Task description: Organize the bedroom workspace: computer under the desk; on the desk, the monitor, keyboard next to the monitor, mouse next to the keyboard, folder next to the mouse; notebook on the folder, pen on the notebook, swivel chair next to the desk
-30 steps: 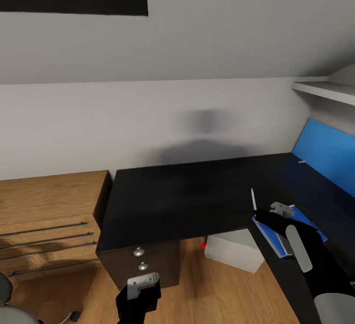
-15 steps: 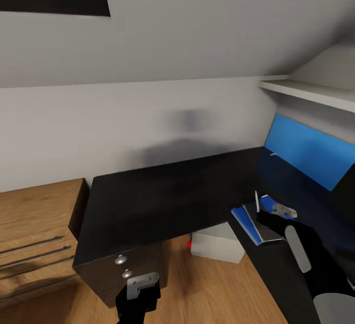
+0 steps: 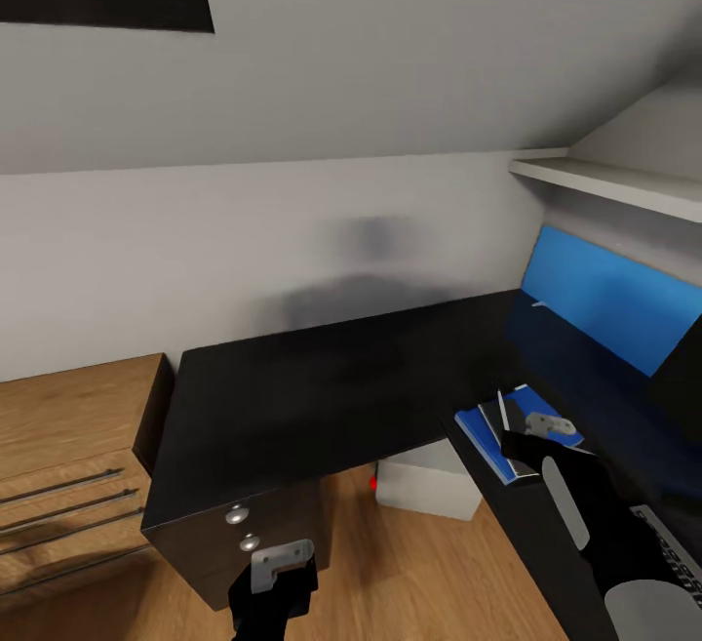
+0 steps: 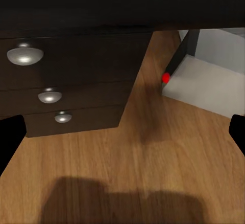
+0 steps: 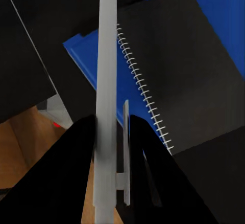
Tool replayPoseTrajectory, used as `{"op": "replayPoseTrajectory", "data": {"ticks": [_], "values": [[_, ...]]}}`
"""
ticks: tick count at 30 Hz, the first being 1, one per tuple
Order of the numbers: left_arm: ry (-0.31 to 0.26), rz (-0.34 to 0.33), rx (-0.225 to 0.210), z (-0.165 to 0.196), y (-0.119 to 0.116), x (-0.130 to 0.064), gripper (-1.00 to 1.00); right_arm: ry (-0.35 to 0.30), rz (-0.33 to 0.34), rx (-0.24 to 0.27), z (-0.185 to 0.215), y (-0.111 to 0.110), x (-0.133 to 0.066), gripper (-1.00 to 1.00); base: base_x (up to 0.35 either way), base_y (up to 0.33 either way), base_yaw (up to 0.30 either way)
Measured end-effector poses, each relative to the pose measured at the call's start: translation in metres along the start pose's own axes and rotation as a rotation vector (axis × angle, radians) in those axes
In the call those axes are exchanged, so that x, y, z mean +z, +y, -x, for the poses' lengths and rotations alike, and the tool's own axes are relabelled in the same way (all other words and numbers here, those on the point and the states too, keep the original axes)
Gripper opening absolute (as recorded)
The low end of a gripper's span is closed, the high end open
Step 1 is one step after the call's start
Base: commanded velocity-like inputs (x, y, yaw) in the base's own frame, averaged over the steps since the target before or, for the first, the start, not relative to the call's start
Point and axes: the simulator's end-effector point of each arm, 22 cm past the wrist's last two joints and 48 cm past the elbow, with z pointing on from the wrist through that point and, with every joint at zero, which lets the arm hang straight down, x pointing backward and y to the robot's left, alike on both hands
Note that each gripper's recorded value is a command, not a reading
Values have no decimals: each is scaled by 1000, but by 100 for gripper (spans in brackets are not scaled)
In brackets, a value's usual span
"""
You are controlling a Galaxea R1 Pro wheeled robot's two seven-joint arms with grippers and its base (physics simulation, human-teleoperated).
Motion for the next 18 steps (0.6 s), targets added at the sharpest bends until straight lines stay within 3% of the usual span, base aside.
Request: {"op": "replayPoseTrajectory", "data": {"ticks": [7,11,12,14,18], "values": [[1,-1,-1,0,-1,0,100,0,-2,-1,0,-1,0,-100,0,0,0],[2,0,0,-1,-1,0,100,-39,-15,-3,8,-4,0,-100,0,0,0],[2,-1,0,-1,-1,0,100,-61,-87,-10,11,-20,0,-100,0,0,0],[2,0,1,-1,-1,0,100,-69,-144,-10,11,-32,0,-100,0,0,0],[1,0,1,-1,-1,0,100,-77,-198,-8,11,-44,-1,-100,0,0,0]]}}
